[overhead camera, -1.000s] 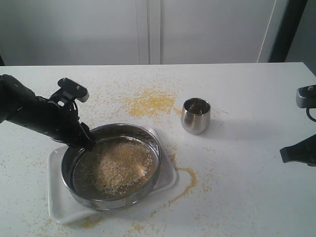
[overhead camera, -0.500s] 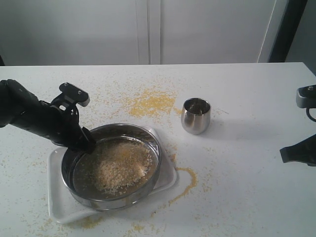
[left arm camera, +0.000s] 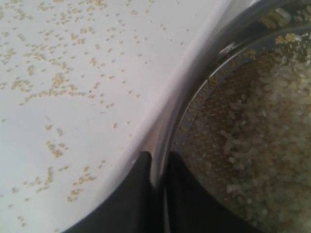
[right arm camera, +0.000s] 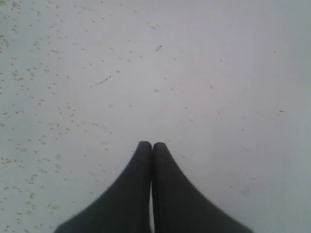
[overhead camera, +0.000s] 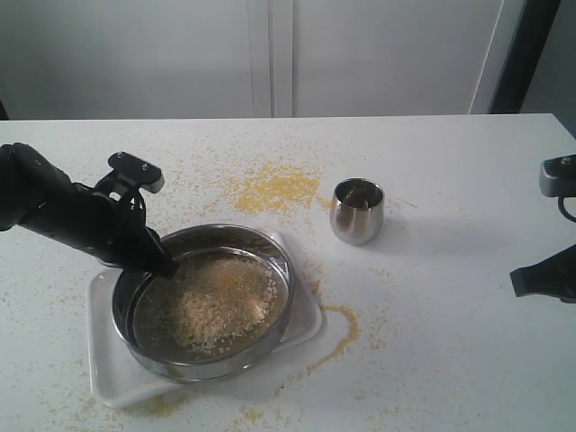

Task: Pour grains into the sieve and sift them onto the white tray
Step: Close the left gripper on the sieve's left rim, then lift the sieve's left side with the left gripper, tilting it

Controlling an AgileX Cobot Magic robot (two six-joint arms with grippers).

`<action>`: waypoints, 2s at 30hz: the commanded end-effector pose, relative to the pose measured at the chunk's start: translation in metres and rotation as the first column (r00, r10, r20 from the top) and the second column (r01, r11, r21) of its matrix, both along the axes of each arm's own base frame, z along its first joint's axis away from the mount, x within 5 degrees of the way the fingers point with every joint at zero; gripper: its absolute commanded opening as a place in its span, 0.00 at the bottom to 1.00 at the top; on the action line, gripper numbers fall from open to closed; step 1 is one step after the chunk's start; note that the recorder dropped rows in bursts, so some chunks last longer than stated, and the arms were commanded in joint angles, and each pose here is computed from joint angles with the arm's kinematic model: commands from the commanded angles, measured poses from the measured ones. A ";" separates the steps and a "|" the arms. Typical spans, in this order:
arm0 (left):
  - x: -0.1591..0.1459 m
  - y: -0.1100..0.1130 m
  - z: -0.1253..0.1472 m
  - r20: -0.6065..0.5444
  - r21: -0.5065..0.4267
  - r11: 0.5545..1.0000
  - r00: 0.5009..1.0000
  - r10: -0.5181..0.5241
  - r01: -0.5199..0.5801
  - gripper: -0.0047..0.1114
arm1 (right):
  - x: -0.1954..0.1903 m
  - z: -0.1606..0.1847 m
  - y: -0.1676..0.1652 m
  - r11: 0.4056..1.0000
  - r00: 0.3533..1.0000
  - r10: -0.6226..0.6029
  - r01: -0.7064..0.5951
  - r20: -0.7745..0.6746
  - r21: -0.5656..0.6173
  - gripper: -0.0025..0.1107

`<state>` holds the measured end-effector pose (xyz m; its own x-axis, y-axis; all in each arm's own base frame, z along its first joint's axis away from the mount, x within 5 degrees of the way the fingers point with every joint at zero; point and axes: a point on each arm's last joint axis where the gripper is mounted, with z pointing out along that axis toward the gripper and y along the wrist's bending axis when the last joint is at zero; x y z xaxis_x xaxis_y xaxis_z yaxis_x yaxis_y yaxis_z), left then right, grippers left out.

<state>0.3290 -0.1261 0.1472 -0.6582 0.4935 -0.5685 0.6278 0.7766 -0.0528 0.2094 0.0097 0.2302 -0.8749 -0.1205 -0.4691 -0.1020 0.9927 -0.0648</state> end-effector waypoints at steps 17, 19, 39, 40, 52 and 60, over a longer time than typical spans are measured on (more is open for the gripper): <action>-0.021 0.034 0.067 -0.110 -0.208 0.974 0.992 0.069 -0.090 0.04 | 0.000 -0.001 -0.001 1.000 1.000 -0.009 0.009 0.006 0.005 0.02; -0.026 0.033 0.073 -0.113 -0.216 0.973 0.992 0.055 -0.078 0.04 | 0.000 -0.001 -0.001 1.000 1.000 -0.009 0.009 0.006 0.005 0.02; -0.015 0.055 0.062 -0.079 -0.097 0.977 0.980 0.180 -0.188 0.04 | 0.000 -0.001 -0.001 1.000 1.000 -0.009 0.009 0.006 0.005 0.02; -0.017 0.049 0.062 -0.076 -0.093 0.983 0.985 0.153 -0.160 0.04 | 0.000 -0.001 -0.001 1.000 1.000 -0.009 0.009 0.006 0.005 0.02; -0.021 0.030 0.064 -0.065 -0.128 0.989 0.996 0.068 -0.076 0.04 | 0.000 -0.001 -0.001 1.000 1.000 -0.016 0.015 0.008 0.009 0.02; -0.016 0.040 0.065 -0.031 -0.123 0.987 0.994 0.100 -0.103 0.04 | 0.000 -0.001 -0.001 1.000 1.000 -0.016 0.015 0.008 0.009 0.02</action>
<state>0.3087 -0.0990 0.2064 -0.6534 0.4781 -0.5869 0.6439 0.7587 -0.0988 0.2094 0.0098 0.2302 -0.8761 -0.1073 -0.4700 -0.0908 0.9942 -0.0576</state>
